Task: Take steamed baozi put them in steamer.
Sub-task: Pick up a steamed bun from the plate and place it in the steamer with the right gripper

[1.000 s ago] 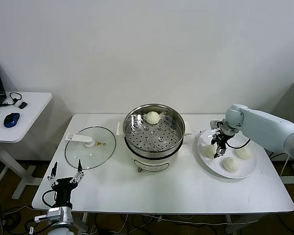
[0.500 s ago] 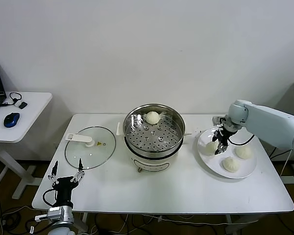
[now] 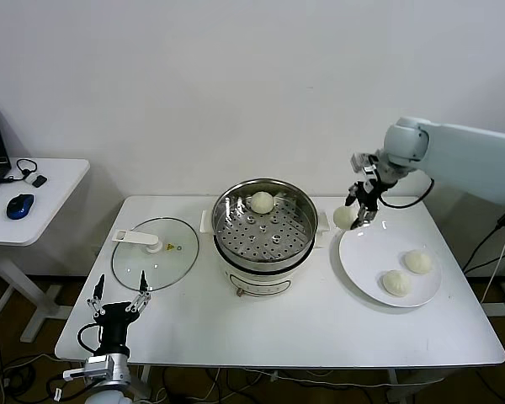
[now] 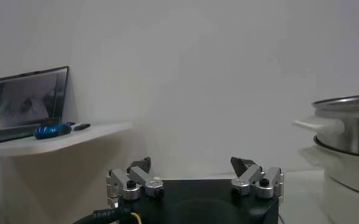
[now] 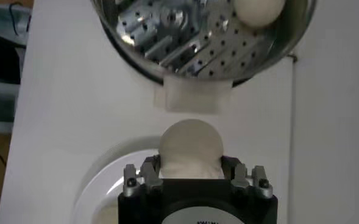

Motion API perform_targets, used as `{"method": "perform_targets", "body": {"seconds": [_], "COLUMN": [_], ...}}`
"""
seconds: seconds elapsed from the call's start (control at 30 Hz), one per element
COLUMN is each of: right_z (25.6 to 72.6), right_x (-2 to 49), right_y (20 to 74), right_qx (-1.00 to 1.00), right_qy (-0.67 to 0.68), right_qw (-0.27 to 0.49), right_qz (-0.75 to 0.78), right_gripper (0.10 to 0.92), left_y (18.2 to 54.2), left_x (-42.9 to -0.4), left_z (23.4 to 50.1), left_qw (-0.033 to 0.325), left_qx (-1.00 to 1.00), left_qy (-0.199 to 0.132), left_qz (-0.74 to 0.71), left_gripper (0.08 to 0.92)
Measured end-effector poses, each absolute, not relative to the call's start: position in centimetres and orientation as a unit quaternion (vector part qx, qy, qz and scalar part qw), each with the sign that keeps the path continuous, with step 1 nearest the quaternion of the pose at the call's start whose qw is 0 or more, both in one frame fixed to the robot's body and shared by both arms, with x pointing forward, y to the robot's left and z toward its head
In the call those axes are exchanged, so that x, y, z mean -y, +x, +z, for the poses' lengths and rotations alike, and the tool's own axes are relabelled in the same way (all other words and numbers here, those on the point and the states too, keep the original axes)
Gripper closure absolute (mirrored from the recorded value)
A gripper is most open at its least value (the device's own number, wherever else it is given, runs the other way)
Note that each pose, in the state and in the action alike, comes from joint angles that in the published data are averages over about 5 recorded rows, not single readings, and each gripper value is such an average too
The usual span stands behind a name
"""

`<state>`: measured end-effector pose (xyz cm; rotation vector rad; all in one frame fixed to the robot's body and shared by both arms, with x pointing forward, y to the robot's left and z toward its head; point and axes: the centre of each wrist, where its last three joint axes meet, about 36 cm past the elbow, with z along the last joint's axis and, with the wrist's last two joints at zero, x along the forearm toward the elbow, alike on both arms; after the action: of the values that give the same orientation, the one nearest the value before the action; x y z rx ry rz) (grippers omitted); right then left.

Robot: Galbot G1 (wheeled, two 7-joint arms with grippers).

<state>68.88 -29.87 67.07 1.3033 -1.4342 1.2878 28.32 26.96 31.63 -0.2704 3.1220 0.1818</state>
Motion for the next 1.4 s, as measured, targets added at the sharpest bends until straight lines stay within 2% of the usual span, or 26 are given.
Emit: {"method": "perform_targets", "body": {"seconds": [0.23,0.5,1.0,1.4], "right_z": [70.1,70.7,65.1,61.2], "right_x": [24.8,17.6,7.3,4.1], "right_y": [69.1,69.8,70.9,71.5], "right_qx": [0.569,0.560,0.534,0.522], "right_qy": [0.528,0.548,0.575,0.576], "right_qw": [0.367,0.337,0.327,0.335], "right_qz": [0.512,0.521,0.526,0.532], "right_gripper": [0.365,0.361,0.361,0.359], "left_y": [28.3,28.4,28.8,28.8], "left_x": [-27.2,-27.9,-28.2,-28.3], "left_z": [32.0,32.1,31.7,31.4], "left_qw": [0.005,0.006,0.003,0.001], "left_qx": [-0.994,-0.994,-0.994,-0.994], "left_qy": [-0.088,-0.091,-0.092,-0.092], "left_qz": [0.058,0.060,0.059,0.059], "left_gripper": [0.177,0.177,0.177,0.177]}}
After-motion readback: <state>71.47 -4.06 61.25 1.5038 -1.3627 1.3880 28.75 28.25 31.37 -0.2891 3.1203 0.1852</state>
